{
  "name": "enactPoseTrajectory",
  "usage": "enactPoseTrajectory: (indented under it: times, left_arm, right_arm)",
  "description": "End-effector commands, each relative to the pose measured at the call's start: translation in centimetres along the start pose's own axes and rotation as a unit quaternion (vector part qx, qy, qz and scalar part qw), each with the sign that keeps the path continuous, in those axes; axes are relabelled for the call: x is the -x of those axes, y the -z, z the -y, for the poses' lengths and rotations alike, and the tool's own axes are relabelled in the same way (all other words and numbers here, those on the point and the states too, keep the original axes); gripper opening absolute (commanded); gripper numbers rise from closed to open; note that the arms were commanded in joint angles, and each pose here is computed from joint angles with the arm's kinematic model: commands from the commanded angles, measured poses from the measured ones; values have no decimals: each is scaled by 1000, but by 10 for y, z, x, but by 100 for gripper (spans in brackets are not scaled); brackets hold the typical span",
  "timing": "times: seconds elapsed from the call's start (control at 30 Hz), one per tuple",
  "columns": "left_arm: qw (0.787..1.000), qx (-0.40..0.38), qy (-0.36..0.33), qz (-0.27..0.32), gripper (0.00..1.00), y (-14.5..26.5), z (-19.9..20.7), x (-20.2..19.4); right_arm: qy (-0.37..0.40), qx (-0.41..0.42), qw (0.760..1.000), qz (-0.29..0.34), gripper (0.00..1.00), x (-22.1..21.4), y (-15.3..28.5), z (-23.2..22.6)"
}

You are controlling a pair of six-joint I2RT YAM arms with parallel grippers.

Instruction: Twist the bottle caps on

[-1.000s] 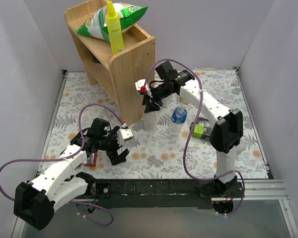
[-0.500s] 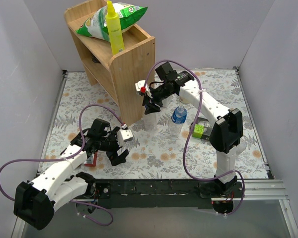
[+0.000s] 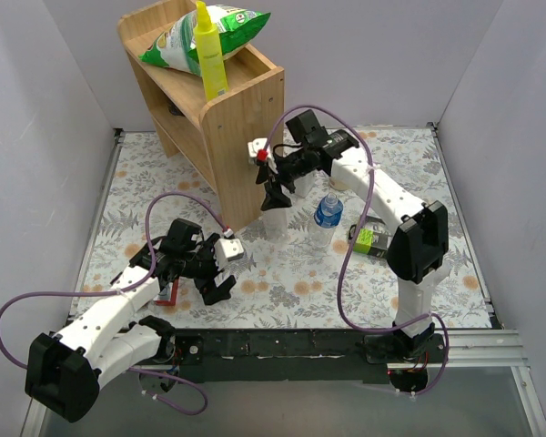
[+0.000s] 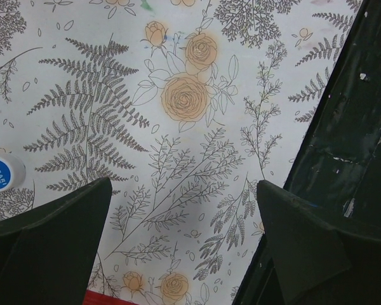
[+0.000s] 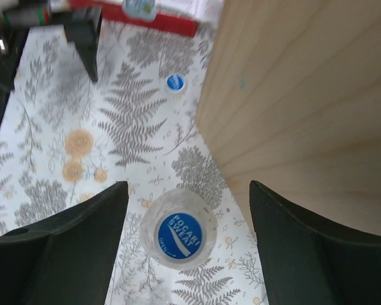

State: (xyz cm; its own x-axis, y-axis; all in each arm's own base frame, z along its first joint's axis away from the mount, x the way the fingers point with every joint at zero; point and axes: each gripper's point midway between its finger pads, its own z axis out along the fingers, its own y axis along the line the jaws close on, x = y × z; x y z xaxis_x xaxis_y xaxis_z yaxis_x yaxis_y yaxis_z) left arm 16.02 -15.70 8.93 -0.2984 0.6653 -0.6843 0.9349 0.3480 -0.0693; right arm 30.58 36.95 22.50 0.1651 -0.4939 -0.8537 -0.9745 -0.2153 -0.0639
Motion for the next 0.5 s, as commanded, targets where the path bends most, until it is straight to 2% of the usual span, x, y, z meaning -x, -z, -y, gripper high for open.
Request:
enactPoseTrajectory:
  times: [0.0, 0.03, 0.07, 0.1, 0.2, 0.23, 0.27, 0.33, 0.37, 0.47]
  left_arm:
    - [1000, 11, -5, 10, 98, 2, -3, 2]
    - [1000, 13, -4, 11, 98, 2, -4, 4]
    - [1000, 15, -2, 12, 98, 2, -5, 5]
    - [1000, 22, -2, 14, 98, 3, -7, 6]
    - [1000, 23, 1, 19, 98, 4, -6, 8]
    - [1000, 22, -3, 21, 98, 5, -6, 9]
    - [1000, 18, -4, 20, 98, 5, -4, 8]
    - [1000, 14, -5, 20, 98, 5, -3, 9]
    - [1000, 14, -2, 19, 98, 5, -3, 8]
    - [1000, 11, 0, 17, 98, 4, -3, 8]
  right_arm:
    - [36, -90, 988, 124, 84, 124, 65, 11]
    - [51, -119, 981, 145, 84, 143, 87, 16]
    - [9, -130, 979, 156, 83, 146, 98, 16]
    - [-1, -156, 974, 164, 82, 152, 118, 15]
    - [-97, -215, 961, 144, 77, 91, 148, 28]
    - [-106, -250, 952, 140, 77, 75, 174, 22]
    - [-141, -251, 950, 122, 77, 36, 166, 15]
    - [-130, -292, 942, 106, 79, 11, 189, 0]
    - [-151, -292, 940, 91, 80, -19, 180, -8]
    - [-138, -327, 931, 83, 82, -38, 188, -20]
